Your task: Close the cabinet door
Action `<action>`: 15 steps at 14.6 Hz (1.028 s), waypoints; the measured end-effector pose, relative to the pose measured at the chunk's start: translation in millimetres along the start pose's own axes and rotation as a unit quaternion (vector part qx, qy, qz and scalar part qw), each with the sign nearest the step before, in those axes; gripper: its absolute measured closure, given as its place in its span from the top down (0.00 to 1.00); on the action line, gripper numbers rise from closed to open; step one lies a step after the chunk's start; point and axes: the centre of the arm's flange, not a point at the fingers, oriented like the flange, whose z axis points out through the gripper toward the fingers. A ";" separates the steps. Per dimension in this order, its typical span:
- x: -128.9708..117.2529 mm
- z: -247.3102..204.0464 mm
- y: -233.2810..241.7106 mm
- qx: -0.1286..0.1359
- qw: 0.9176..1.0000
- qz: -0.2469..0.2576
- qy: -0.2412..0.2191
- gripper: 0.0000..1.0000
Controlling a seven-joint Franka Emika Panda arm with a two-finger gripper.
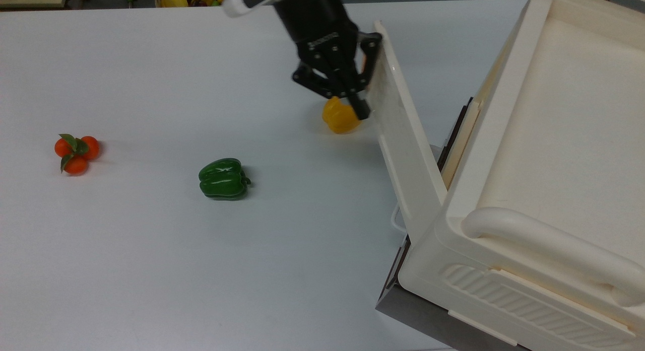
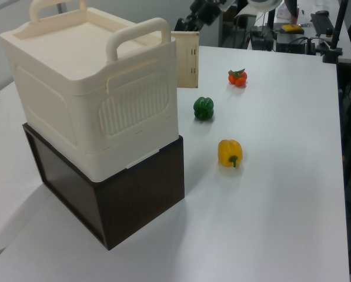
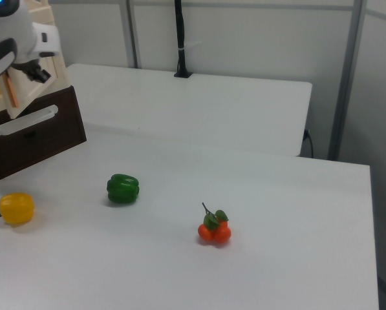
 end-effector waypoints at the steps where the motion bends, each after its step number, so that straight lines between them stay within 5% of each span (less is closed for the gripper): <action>1: -5.9 5.4 -10.4 0.003 1.000 -0.001 -0.007 0.01; 15: -64.6 57.9 -105.4 0.042 0.997 -0.043 -0.042 0.01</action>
